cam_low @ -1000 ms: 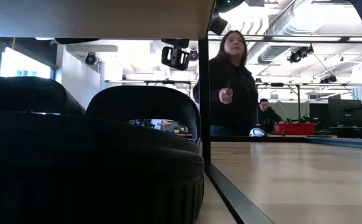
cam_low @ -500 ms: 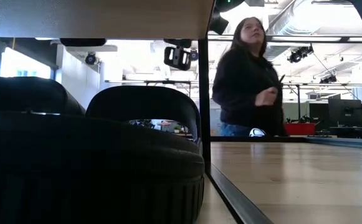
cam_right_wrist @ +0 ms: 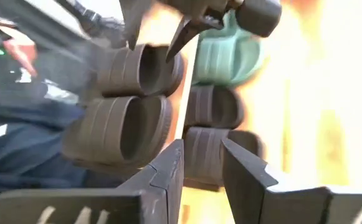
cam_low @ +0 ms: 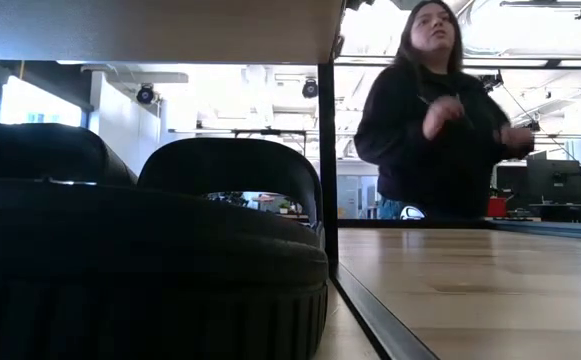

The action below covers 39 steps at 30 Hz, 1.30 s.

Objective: Pick and place slides into the shelf
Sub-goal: Return to Home Position

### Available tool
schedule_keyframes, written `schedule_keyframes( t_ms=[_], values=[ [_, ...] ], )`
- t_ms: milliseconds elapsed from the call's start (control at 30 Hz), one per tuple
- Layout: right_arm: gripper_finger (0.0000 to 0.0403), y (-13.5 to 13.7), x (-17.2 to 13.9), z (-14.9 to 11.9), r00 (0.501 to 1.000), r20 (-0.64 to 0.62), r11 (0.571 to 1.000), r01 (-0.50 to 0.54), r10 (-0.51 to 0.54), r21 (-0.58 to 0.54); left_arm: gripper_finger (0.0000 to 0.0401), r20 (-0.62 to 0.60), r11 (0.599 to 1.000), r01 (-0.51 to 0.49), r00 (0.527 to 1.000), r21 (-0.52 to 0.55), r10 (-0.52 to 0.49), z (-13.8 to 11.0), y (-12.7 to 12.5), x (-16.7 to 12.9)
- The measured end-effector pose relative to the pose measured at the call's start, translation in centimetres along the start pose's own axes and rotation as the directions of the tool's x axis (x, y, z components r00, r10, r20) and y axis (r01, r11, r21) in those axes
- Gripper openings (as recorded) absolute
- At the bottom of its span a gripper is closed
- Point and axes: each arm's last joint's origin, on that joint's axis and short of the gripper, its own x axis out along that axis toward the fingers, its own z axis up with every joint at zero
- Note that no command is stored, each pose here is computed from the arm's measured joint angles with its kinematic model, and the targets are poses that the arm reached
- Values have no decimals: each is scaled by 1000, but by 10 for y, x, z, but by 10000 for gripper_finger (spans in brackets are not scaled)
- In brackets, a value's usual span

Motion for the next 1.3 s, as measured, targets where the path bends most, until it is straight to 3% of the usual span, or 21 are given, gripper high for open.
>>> schedule_keyframes(
  t_ms=[167, 367, 433, 533, 667, 767, 867, 1033, 1233, 1300],
  values=[
    [87, 31, -55, -3, 978, 127, 981, 179, -168, -78, 147, 213, 973, -197, 963, 124, 168, 9, -30, -59],
    [23, 84, -115, -22, 895, 297, 906, 391, -333, -164, 85, 492, 837, -504, 796, 214, 354, -8, -80, -121],
    [6, 106, -131, -33, 847, 357, 863, 475, -394, -175, 56, 570, 798, -558, 741, 227, 356, -26, -94, -135],
    [12, 141, -150, -49, 775, 467, 801, 563, -426, -204, 14, 680, 767, -597, 665, 236, 308, -56, -106, -151],
    [2, 172, -167, -68, 717, 562, 744, 621, -414, -244, 15, 777, 776, -597, 581, 204, 243, -92, -102, -156],
    [1, 175, -168, -83, 678, 604, 718, 655, -419, -237, 27, 832, 788, -587, 520, 183, 194, -107, -93, -153],
    [0, 161, -162, -111, 650, 635, 727, 658, -416, -197, 26, 826, 797, -580, 524, 169, 206, -119, -80, -146],
    [0, 150, -174, -157, 573, 776, 822, 554, -264, -129, 5, 838, 784, -599, 503, 162, 211, -135, -76, -147],
    [0, 147, -211, -208, 401, 892, 843, 536, -207, -45, 8, 906, 740, -662, 378, 119, 192, -165, -83, -161],
    [0, 144, -214, -221, 378, 906, 843, 536, -189, -47, 8, 918, 736, -669, 349, 104, 187, -175, -84, -165]
  ],
)
